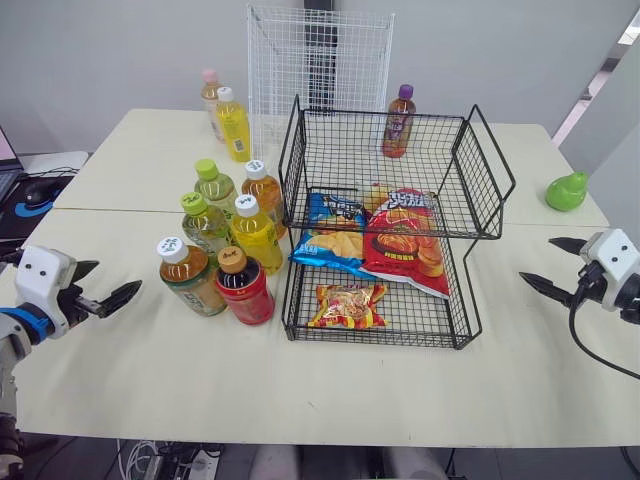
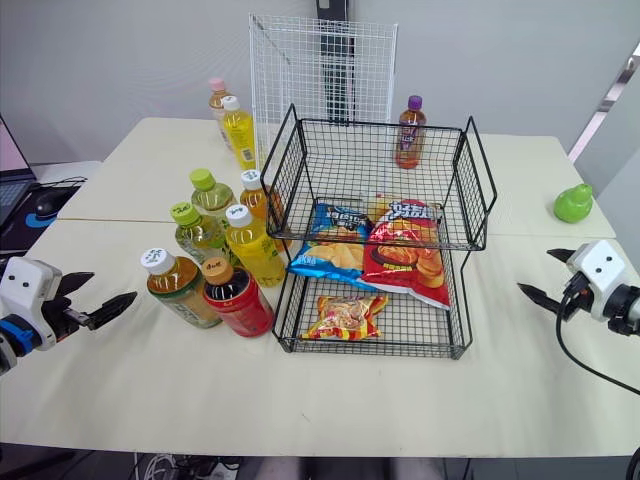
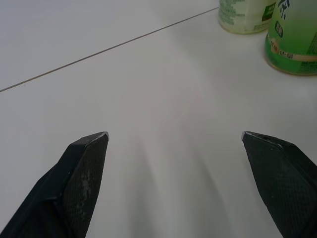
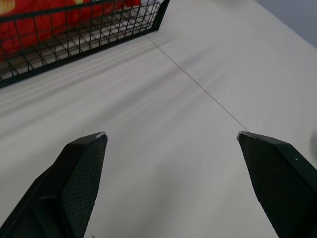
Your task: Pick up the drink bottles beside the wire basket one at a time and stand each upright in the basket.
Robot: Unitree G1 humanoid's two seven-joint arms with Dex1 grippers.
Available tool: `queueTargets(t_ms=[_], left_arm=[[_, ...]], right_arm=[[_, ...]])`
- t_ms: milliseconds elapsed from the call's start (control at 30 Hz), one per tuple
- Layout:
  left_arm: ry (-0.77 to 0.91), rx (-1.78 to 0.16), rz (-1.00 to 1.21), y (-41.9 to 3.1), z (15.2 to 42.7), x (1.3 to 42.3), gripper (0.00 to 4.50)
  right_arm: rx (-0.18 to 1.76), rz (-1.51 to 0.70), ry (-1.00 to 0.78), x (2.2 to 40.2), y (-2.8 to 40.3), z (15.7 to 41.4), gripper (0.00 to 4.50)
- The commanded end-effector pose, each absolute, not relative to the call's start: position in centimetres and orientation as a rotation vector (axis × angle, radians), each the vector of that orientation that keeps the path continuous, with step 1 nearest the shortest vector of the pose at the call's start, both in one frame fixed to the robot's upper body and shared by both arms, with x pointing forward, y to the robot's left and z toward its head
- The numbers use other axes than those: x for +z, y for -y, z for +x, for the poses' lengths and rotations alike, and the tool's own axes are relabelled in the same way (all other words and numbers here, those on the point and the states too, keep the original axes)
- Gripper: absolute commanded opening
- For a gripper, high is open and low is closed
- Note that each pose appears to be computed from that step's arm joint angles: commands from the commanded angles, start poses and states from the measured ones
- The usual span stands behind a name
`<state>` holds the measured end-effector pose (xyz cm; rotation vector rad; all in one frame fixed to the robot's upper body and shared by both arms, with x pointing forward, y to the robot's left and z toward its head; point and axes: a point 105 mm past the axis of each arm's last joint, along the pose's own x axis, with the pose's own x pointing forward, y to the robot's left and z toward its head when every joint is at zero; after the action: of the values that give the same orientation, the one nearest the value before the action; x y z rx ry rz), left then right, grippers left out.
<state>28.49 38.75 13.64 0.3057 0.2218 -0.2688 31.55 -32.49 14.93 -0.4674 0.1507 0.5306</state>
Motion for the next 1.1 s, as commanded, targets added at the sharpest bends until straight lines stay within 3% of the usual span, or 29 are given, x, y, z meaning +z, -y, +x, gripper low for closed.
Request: queueTargets(t_ms=[33, 400, 600, 700, 833, 967, 1100], left_arm=[[-0.164, -0.286, 0.290, -38.5, 28.0, 15.1, 4.48], [-0.176, -0.326, 0.243, -37.1, 27.7, 14.8, 4.48], [-0.188, -0.326, 0.237, -37.0, 27.9, 14.8, 4.48], [-0.203, -0.333, 0.224, -36.8, 28.1, 14.4, 4.48], [-0.214, -0.337, 0.224, -36.7, 28.3, 14.3, 4.48], [-0.223, -0.334, 0.218, -36.8, 27.9, 14.2, 4.48], [-0.223, -0.341, 0.216, -36.3, 26.7, 14.6, 4.48]], right_arm=[[0.547, -0.467, -0.103, 16.8, 32.4, 31.0, 4.50], [0.584, -0.492, -0.062, 17.1, 31.1, 30.1, 4.50], [0.591, -0.515, 0.060, 21.8, 29.1, 28.2, 4.50], [0.625, -0.536, 0.150, 25.9, 26.9, 25.7, 4.50], [0.770, -0.542, 0.201, 29.2, 22.9, 23.0, 4.50], [0.948, -0.519, 0.253, 31.1, 18.5, 21.8, 4.50], [1.260, -0.479, 0.253, 30.1, 13.3, 21.0, 4.50]])
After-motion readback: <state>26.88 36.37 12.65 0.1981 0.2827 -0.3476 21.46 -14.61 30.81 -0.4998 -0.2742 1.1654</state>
